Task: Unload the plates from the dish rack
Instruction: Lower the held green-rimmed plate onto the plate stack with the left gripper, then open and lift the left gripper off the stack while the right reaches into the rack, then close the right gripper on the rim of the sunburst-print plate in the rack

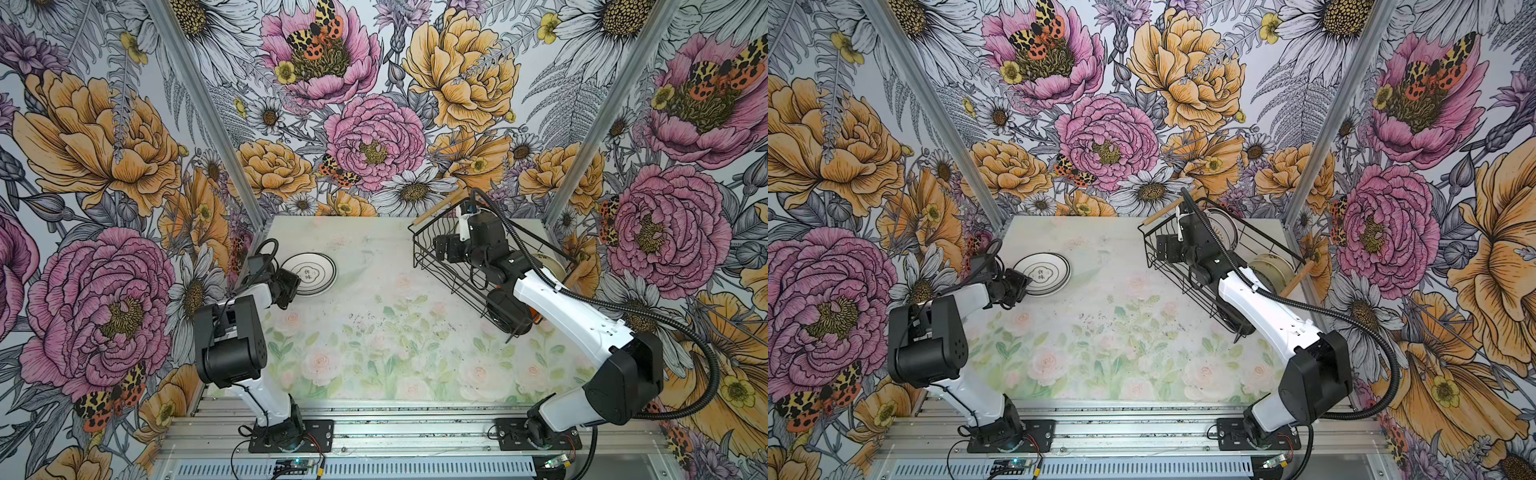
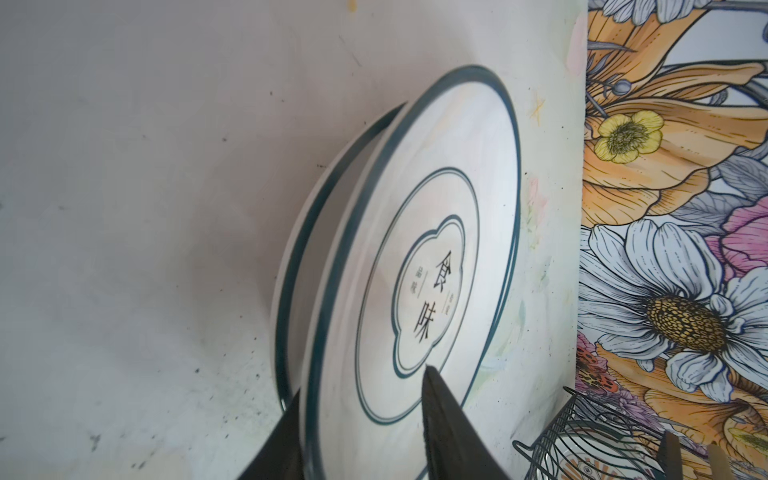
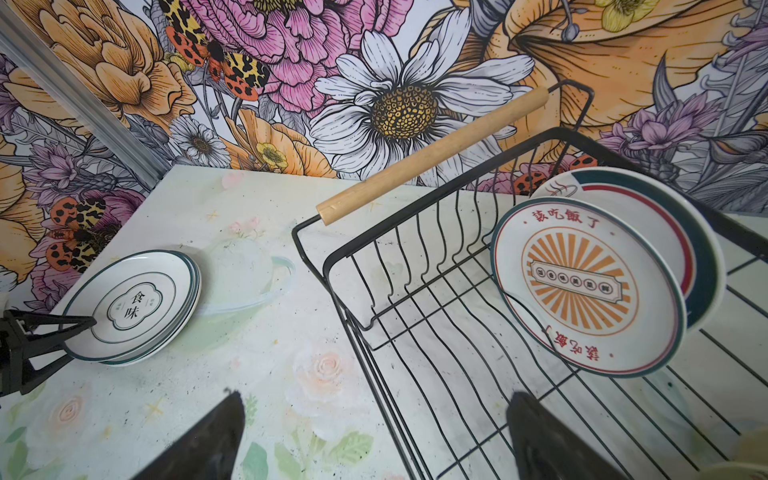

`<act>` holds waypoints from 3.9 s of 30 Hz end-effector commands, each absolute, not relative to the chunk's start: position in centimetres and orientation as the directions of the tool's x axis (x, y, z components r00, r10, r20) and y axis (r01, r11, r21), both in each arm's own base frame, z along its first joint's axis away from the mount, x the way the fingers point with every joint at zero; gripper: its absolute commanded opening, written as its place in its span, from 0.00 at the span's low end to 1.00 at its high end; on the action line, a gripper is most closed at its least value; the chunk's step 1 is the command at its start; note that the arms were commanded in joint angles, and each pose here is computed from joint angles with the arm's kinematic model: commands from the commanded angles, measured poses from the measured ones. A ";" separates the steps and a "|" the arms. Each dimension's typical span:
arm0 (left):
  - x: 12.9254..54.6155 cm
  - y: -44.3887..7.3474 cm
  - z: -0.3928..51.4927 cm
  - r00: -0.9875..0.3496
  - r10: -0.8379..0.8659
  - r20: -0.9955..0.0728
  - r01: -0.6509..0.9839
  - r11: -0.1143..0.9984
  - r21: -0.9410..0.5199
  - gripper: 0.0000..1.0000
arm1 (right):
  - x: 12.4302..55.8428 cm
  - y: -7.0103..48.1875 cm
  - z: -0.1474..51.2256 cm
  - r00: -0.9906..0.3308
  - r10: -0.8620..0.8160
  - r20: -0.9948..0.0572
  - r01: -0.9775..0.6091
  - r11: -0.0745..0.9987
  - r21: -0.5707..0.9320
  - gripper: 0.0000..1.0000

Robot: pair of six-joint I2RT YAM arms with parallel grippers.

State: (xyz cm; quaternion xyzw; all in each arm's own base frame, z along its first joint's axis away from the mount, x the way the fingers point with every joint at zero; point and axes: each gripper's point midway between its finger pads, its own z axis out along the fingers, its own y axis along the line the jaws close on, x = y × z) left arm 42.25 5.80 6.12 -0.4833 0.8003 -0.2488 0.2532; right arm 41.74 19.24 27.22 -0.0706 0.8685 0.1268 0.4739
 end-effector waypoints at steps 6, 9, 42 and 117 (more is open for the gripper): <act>42.4 5.5 5.9 -0.475 -0.866 -0.156 -0.660 0.468 -0.588 0.46 | 41.4 18.6 28.3 -0.520 0.013 -0.854 -0.238 0.958 0.159 0.99; 42.1 5.5 5.4 -0.502 -0.854 -0.135 -0.678 0.486 -0.551 0.48 | 41.4 18.7 28.2 -0.522 0.013 -0.853 -0.241 0.957 0.162 1.00; 39.2 3.6 11.2 -0.669 -0.677 -0.306 -0.614 0.736 -0.286 0.99 | 43.5 12.8 29.1 -0.511 0.077 -0.856 -0.131 0.977 0.166 1.00; 34.9 -15.2 31.8 -0.249 -0.061 -0.967 0.240 0.963 -0.122 0.99 | 56.0 2.5 14.2 -0.529 -0.418 -0.738 -0.567 0.822 -0.059 0.41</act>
